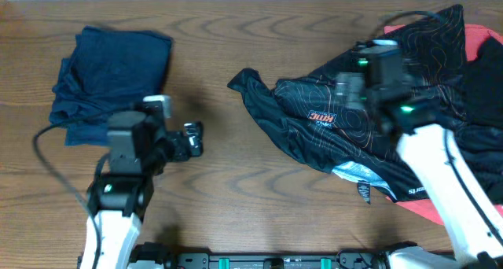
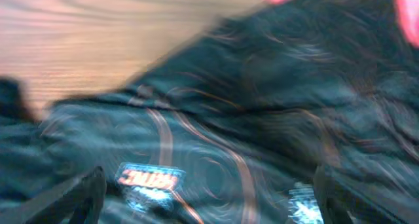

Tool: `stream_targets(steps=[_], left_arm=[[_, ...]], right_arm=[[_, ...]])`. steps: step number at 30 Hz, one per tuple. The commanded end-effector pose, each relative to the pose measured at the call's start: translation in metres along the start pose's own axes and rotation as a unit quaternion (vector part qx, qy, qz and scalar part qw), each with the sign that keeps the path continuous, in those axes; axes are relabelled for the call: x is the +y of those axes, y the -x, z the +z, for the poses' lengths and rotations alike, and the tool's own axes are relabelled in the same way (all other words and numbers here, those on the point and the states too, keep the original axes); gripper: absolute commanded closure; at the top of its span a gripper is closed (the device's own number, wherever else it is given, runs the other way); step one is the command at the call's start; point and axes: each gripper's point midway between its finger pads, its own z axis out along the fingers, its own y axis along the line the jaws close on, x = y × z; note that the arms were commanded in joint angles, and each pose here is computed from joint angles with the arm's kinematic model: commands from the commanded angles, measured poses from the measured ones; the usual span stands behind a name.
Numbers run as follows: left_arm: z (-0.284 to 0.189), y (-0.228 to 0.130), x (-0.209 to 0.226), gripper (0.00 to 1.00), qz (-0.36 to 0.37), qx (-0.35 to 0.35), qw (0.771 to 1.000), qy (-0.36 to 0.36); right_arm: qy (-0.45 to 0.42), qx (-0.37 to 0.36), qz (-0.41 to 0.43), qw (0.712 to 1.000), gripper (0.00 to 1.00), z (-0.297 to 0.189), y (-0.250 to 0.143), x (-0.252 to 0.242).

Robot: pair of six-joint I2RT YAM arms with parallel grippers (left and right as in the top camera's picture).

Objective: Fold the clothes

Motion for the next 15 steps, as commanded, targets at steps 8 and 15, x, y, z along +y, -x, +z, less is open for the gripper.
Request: stream_targets(steps=[8,15], left_arm=[[0.077,-0.057,-0.091,0.02,-0.042,0.144,0.98,-0.129],[0.116,-0.1,-0.138,0.05,-0.057,0.193,0.966,-0.161]], right_arm=[[-0.07,0.053,0.105,0.991,0.01,-0.018,-0.02,-0.091],[-0.069,0.07,0.11,0.989,0.01,-0.018,-0.028,-0.095]])
